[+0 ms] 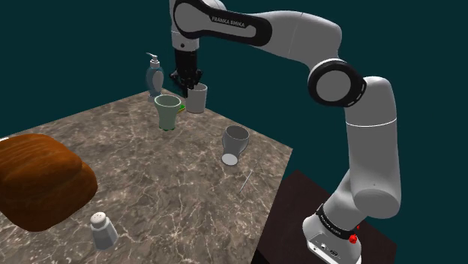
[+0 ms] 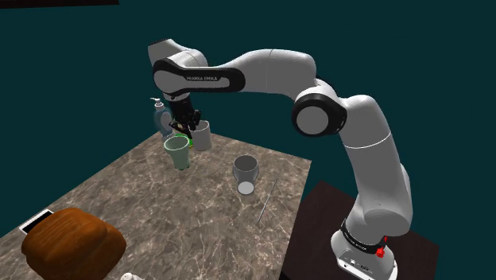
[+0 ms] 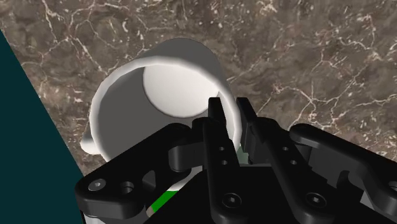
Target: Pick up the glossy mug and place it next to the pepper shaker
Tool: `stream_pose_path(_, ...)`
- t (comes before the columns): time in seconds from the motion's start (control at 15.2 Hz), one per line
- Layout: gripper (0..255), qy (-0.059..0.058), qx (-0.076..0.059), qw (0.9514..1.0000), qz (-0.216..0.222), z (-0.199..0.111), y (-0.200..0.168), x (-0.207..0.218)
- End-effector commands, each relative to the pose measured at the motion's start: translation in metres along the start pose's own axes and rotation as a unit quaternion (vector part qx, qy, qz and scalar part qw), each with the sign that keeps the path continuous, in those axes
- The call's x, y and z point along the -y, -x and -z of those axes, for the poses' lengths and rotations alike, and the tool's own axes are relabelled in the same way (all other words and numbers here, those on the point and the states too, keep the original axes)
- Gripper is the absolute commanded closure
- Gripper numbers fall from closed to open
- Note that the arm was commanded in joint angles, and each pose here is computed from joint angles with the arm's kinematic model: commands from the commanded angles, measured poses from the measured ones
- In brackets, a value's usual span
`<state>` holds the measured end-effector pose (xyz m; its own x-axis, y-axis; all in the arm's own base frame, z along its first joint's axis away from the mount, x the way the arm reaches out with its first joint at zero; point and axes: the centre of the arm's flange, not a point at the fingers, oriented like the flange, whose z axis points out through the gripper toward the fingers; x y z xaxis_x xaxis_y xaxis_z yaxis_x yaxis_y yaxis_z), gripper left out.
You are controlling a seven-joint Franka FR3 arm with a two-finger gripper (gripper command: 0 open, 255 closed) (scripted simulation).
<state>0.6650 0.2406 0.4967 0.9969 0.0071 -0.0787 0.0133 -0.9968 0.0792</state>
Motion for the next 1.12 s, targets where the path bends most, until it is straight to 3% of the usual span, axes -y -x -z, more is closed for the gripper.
stream_pose_path(0.0, 255, 0.000, 0.000, 1.0000, 0.000, 0.010, 0.002, 0.000)
stream_pose_path(0.46, 255, 0.000, 0.000, 1.0000, 0.000, 0.042, 0.005, -0.003)
stream_pose_path(1.06, 255, 0.000, 0.000, 1.0000, 0.000, 0.044, 0.075, 0.093)
